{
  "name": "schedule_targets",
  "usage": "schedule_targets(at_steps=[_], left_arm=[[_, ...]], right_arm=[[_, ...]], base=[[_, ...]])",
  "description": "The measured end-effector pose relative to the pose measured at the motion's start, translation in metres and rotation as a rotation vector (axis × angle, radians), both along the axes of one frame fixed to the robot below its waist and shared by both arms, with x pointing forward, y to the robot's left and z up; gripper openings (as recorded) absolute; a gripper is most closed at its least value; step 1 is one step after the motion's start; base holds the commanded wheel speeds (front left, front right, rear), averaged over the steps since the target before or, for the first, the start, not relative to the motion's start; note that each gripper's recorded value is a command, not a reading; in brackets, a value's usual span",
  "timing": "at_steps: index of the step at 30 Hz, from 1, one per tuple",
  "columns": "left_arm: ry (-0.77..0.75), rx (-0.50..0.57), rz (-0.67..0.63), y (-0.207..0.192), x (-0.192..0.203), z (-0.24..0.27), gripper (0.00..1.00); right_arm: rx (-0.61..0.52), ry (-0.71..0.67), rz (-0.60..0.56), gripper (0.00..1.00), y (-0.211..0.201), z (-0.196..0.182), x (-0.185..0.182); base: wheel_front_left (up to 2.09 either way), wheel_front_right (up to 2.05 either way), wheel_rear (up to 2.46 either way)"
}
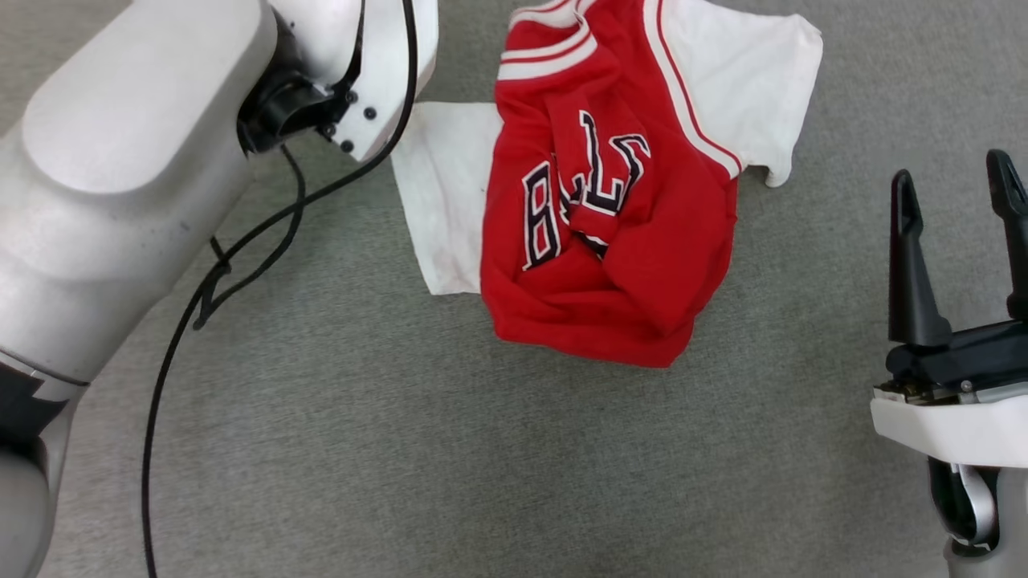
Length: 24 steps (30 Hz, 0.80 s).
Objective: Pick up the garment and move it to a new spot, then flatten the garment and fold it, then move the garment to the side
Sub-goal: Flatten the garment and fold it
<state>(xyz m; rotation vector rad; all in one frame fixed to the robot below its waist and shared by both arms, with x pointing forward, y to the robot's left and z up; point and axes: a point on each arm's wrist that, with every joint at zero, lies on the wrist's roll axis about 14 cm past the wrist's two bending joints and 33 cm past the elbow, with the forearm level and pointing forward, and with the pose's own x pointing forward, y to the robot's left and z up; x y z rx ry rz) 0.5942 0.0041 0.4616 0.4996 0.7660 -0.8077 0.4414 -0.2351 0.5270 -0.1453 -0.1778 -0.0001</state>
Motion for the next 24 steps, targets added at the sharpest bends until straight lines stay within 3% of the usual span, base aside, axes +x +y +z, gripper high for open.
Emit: schedule_targets(at_steps=[4,11,12,13,24], left_arm=[[0.122,0.097,-0.029,0.003,-0.009,-0.042,1.00],[0.282,0.176,-0.085,0.003,-0.028,-0.089,1.00],[0.287,0.182,-0.092,0.002,-0.030,-0.091,0.44],[0.288,0.186,-0.097,0.003,-0.030,-0.092,0.00],[0.190,0.106,-0.094,0.009,-0.037,-0.053,0.00]], right_arm=[[-0.009,0.017,-0.009,1.00,-0.003,-0.007,0.005],[-0.017,0.051,-0.032,1.00,-0.009,-0.019,0.008],[-0.018,0.051,-0.034,1.00,-0.010,-0.020,0.009],[-0.018,0.054,-0.036,1.00,-0.010,-0.021,0.009],[-0.018,0.018,-0.031,1.00,-0.009,-0.007,0.006]], base=[[0.00,0.00,0.00],[0.00,0.00,0.00],[0.00,0.00,0.00],[0.00,0.00,0.00],[0.00,0.00,0.00]])
